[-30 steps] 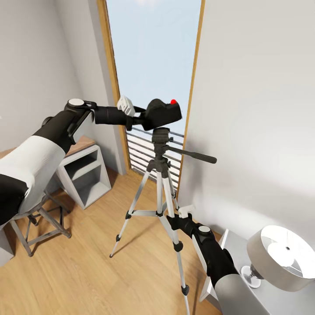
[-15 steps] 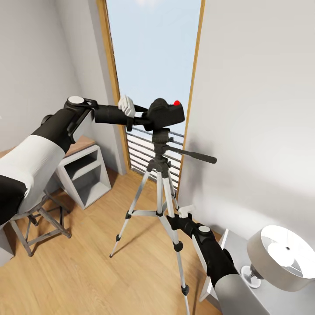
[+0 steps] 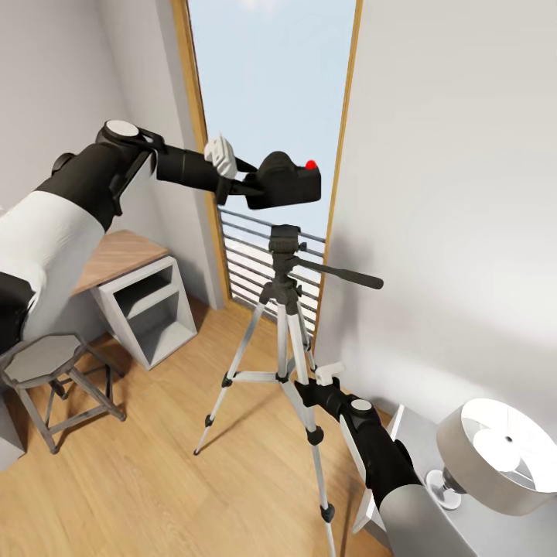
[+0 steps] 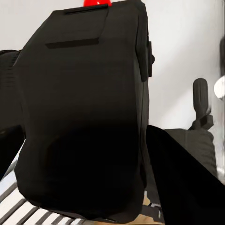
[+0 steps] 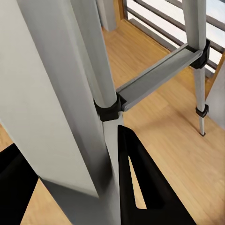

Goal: Attach the digital camera to the camera tripod in the bedroom.

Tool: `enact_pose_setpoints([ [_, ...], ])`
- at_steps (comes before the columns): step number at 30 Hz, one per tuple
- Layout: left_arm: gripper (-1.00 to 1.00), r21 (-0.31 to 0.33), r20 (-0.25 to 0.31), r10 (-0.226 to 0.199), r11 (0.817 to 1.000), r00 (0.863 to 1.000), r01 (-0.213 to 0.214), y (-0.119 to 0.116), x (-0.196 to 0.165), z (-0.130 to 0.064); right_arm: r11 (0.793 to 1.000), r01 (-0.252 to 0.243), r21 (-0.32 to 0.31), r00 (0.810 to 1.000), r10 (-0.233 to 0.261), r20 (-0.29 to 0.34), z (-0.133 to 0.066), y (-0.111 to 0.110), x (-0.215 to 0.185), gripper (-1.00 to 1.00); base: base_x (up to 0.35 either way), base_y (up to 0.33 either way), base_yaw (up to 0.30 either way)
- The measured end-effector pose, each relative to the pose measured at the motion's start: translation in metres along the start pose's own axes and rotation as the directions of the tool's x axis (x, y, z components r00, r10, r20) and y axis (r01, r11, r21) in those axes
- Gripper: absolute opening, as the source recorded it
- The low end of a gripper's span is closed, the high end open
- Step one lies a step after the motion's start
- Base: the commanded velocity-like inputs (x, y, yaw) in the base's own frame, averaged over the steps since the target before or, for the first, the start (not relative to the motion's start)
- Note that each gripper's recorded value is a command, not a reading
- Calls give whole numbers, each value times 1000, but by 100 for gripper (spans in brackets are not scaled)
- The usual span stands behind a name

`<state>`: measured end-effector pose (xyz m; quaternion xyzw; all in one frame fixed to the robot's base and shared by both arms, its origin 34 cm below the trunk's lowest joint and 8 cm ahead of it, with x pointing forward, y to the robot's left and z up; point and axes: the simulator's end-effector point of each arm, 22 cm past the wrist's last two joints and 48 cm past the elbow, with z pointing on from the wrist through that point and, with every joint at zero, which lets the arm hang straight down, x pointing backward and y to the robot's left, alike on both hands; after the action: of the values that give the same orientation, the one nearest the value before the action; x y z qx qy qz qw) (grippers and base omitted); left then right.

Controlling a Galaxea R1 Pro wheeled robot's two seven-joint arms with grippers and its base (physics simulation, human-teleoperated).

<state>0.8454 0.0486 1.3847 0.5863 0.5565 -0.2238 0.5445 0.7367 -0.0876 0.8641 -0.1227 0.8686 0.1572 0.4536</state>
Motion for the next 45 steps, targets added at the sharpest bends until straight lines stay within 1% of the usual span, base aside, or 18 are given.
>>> enact_pose_setpoints([
  [5, -100, 32, -9, 4, 999, 1000, -4, -6, 3, 0, 1000, -1, 0, 1000, 1, 0, 0, 0, 0, -100, 0, 0, 0],
  [7, -100, 79, -24, -8, 997, 1000, 10, -16, 13, 1, 1000, 1, -1, 1000, -1, 0, 0, 0, 0, -100, 0, 0, 0],
  [9, -100, 97, -21, 3, 995, 1000, -1, -19, 16, 0, 1000, 0, -1, 1000, 0, 0, 0, 0, 0, -100, 0, 0, 0],
  [11, -100, 113, -18, 14, 993, 1000, -12, -21, 26, -1, 1000, -1, 0, 1000, 1, 1, 0, 0, 0, -100, 0, 0, 0],
  [16, -100, 124, -14, 16, 992, 1000, -14, -24, 28, 3, 1000, -3, 2, 1000, 3, 1, 0, 0, 0, -100, 0, 0, 0],
  [37, -100, 125, -11, 19, 992, 1000, -17, -25, 26, 4, 1000, -4, 3, 1000, 4, 3, 0, -1, -1, -100, 0, 0, 0],
  [41, -100, 126, -3, 30, 992, 1000, -29, -26, 21, 5, 1000, -5, 3, 1000, 5, 4, 0, -1, -1, -100, 0, 0, 0],
  [42, -100, 131, 2, 33, 991, 999, -33, -27, 18, 8, 1000, -5, 4, 1000, 5, 4, 0, -1, -1, -100, 0, 0, 0],
  [45, -100, 135, 6, 29, 990, 1000, -29, -29, 15, 10, 1000, -5, 4, 1000, 5, 4, 0, -1, -1, -100, 0, 0, 0],
])
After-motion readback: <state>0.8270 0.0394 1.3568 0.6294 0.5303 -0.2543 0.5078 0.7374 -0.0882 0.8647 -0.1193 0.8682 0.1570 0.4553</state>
